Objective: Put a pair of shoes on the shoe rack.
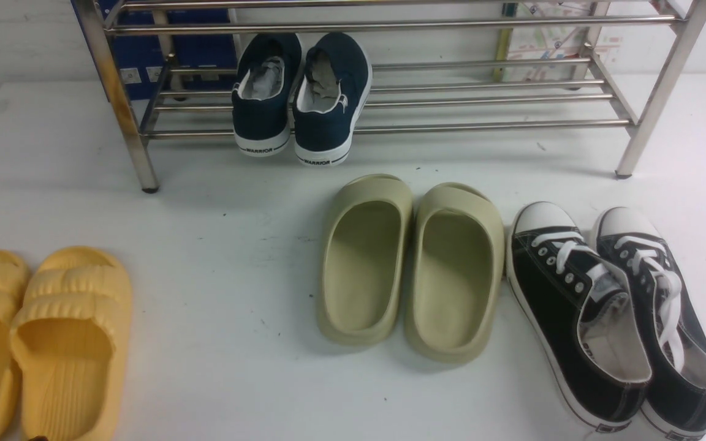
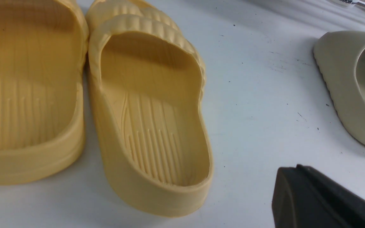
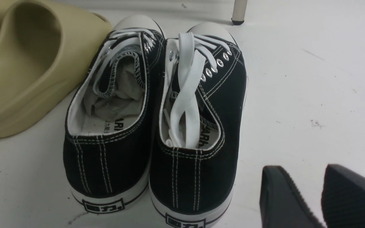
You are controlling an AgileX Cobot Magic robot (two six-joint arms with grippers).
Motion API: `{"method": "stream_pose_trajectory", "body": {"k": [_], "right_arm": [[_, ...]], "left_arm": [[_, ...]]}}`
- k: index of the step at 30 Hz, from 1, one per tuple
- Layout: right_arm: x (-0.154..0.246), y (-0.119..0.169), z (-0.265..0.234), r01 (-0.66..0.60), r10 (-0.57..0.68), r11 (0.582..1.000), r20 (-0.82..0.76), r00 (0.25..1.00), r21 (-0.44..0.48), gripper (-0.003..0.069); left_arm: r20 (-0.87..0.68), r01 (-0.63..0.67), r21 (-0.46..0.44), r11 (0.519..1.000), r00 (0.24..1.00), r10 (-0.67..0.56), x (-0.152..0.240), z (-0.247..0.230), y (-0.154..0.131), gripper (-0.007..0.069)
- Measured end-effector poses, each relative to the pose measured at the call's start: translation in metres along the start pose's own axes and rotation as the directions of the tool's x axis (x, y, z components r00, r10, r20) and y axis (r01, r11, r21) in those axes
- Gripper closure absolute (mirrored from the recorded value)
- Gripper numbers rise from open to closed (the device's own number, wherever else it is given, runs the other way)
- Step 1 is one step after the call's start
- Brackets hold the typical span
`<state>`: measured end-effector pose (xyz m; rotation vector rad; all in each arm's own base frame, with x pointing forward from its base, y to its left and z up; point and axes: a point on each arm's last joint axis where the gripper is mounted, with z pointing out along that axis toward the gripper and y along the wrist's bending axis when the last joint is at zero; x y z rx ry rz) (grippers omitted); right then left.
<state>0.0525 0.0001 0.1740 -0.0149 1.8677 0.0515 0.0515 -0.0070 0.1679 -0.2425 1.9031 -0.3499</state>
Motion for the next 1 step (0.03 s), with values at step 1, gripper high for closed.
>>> {"method": "stream_pose_trajectory", "body": {"k": [1], "right_arm": [[0.0000,0.0000,0.0000,0.000,0.000,1.000,0.000,1.000,0.000,0.0419]], "left_arm": [[0.000,0.000,0.000,1.000,1.000,0.000,0.0000,0.0000,0.0000,0.0638]]}}
